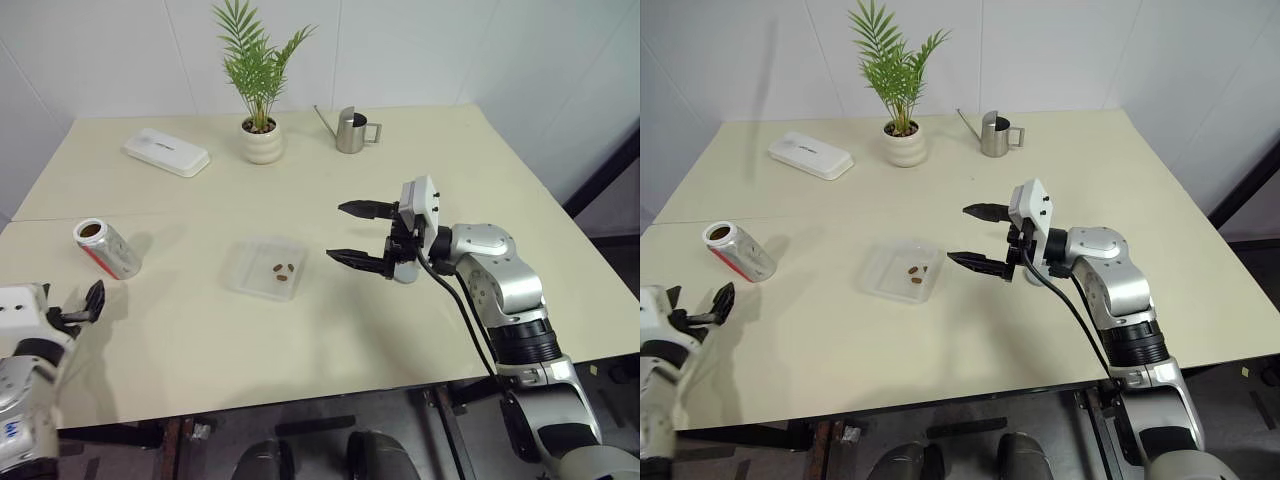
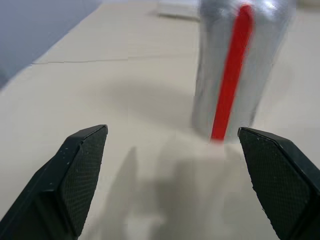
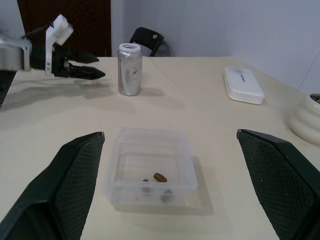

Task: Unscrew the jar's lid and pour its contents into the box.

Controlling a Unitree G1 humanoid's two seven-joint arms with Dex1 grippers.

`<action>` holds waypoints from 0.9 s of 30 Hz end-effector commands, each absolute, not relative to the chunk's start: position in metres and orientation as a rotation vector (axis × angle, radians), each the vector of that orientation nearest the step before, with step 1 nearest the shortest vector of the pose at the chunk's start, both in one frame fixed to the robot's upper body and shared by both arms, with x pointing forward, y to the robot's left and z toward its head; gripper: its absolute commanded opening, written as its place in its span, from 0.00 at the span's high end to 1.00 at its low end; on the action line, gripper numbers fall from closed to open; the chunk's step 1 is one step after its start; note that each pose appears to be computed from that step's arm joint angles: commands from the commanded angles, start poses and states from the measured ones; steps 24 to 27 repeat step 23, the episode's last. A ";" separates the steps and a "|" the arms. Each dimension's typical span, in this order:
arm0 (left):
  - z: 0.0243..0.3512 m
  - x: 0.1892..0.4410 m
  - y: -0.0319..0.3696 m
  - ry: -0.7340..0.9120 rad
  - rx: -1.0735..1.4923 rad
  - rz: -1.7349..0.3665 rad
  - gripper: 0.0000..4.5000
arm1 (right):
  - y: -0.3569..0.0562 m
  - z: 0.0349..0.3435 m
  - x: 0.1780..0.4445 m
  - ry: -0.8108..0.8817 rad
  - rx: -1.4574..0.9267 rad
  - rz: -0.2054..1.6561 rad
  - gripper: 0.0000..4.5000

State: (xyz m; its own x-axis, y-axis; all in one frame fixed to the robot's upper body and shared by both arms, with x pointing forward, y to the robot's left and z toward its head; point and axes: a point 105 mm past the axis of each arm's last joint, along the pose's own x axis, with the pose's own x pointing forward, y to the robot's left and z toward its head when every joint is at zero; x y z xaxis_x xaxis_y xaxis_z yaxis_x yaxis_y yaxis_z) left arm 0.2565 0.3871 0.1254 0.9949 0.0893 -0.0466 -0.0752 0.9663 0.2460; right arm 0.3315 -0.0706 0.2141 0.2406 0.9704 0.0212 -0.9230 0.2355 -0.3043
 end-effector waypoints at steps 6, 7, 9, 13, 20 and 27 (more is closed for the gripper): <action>0.173 0.265 0.291 -0.071 0.616 -0.508 0.01 | -0.107 0.222 0.321 -0.226 -0.315 1.254 0.00; 0.175 0.265 0.281 -0.091 0.639 -0.566 0.01 | -0.113 0.222 0.322 -0.213 -0.320 1.240 0.00; 0.178 0.270 0.269 -0.108 0.660 -0.642 0.01 | -0.125 0.220 0.323 -0.181 -0.327 1.205 0.00; 0.189 0.274 0.242 -0.122 0.606 -0.864 0.01 | -0.159 0.214 0.324 -0.134 -0.397 1.108 0.00; 0.193 0.278 0.246 -0.088 0.585 -0.903 0.01 | -0.173 0.220 0.322 -0.163 -0.380 1.038 0.00; 0.197 0.281 0.250 -0.095 0.588 -0.880 0.01 | -0.172 0.223 0.319 -0.173 -0.345 1.035 0.00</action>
